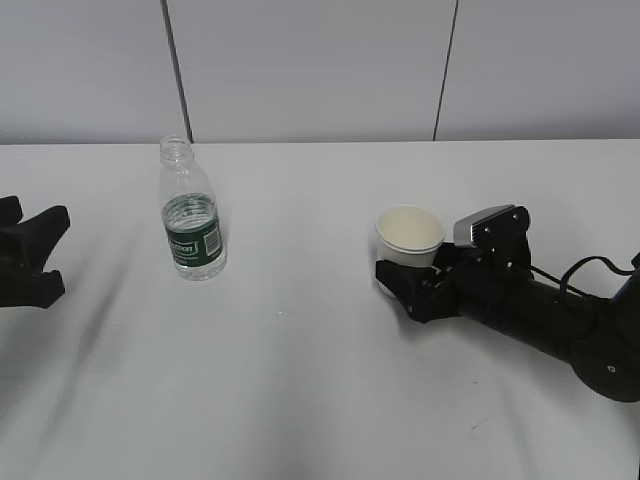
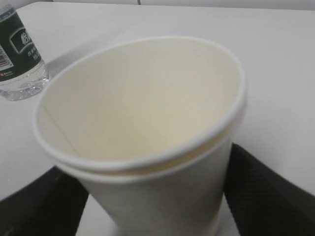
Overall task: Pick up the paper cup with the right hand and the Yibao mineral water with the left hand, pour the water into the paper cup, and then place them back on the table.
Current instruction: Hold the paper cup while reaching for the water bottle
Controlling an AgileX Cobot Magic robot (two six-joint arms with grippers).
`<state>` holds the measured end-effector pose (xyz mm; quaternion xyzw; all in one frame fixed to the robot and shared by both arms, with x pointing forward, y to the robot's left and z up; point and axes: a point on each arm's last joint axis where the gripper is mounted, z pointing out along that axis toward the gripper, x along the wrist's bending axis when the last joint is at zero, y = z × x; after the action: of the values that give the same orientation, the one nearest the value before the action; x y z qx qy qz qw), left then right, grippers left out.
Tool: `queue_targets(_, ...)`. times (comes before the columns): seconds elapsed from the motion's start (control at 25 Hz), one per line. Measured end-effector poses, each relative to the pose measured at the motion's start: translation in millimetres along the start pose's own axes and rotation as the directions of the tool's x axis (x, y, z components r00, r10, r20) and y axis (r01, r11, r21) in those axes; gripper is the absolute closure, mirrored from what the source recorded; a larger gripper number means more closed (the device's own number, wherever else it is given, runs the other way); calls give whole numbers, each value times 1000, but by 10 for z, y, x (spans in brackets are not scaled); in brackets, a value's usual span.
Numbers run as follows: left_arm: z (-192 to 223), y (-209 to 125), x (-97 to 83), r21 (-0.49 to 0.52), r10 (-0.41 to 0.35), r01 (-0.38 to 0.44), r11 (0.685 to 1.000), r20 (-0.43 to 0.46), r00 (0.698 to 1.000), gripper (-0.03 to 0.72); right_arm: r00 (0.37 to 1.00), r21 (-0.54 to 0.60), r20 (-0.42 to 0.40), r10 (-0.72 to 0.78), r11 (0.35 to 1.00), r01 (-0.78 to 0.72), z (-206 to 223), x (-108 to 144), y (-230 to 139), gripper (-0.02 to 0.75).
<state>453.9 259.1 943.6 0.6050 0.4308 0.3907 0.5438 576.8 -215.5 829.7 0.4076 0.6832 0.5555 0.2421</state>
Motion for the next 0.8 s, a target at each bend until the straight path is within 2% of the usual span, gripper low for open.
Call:
queue_targets(0.28, 38, -137, -38, 64, -27, 24, 998, 48, 998, 346, 1000, 1, -3, -2, 1000, 2, 0, 3, -1, 200)
queue_targets(0.4, 46, -170, -42, 79, -32, 28, 996, 53, 998, 338, 1000, -1, -4, -2, 1000, 2, 0, 3, 1, 214)
queue_targets(0.8, 134, -223, -53, 101, -29, 20, 995, 87, 996, 160, 1000, -2, -2, -1, 1000, 1, 0, 2, 2, 223)
